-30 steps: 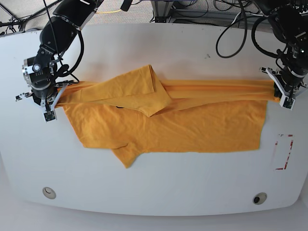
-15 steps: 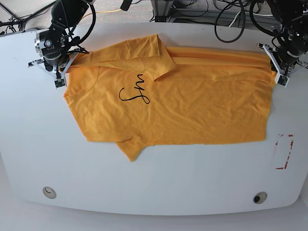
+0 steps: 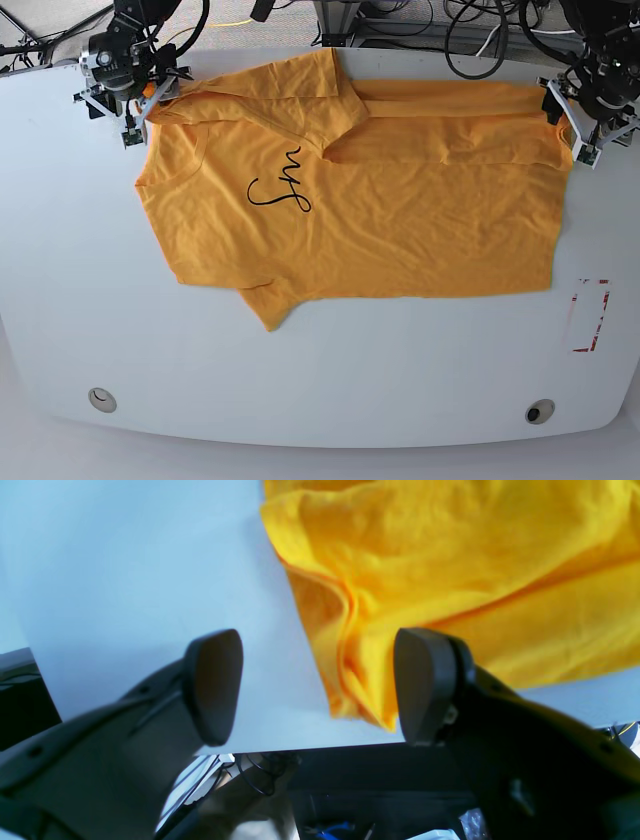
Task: Fold the T-shirt properly
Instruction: 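Drag the shirt edge with both grippers toward the robot and release, then open both grippers and lift them off the shirt edge, then move both grippers to the shirt hem corners and grasp them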
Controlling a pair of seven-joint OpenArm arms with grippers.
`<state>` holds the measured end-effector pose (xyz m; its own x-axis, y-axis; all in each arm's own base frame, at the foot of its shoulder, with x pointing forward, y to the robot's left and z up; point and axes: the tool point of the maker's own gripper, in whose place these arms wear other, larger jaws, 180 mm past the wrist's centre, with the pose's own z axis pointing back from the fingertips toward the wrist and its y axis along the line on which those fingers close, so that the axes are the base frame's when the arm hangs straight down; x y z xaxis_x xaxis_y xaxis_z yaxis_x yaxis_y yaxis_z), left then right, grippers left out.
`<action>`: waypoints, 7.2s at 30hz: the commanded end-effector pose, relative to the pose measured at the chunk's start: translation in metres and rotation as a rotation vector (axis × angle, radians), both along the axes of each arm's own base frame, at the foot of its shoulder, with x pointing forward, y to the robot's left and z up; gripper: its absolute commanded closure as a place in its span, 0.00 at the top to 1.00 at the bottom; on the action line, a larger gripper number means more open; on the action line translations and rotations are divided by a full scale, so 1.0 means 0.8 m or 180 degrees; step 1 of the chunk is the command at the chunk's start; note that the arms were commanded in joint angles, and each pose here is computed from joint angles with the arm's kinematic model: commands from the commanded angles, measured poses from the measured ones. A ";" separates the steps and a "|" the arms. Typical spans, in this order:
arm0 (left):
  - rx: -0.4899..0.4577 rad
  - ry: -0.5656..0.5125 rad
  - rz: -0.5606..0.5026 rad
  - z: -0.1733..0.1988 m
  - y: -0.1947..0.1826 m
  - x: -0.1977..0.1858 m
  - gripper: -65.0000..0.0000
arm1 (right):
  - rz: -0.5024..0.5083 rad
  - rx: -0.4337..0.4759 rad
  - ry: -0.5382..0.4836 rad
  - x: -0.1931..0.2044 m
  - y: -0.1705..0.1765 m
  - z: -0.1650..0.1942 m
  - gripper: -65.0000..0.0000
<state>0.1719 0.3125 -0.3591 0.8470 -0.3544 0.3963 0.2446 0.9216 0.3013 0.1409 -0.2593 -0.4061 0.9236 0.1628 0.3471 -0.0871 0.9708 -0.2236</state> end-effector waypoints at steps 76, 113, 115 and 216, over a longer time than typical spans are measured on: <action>-0.0513 0.0171 0.0505 -0.076 0.006 -0.030 0.18 | 0.0449 0.0738 0.0184 -0.012 -0.016 0.000 0.18; -0.0060 -0.0061 0.0294 -0.003 0.006 -0.005 0.64 | 0.0499 0.0288 -0.0384 0.131 -0.059 0.061 0.70; -0.0059 -0.0069 0.0288 -0.002 0.005 -0.004 0.64 | 0.0349 0.0241 -0.0409 0.149 -0.067 0.060 0.70; -0.1544 -0.0928 0.0925 -0.061 -0.047 0.310 0.00 | 0.0117 0.1293 -0.0662 0.298 0.027 -0.022 0.00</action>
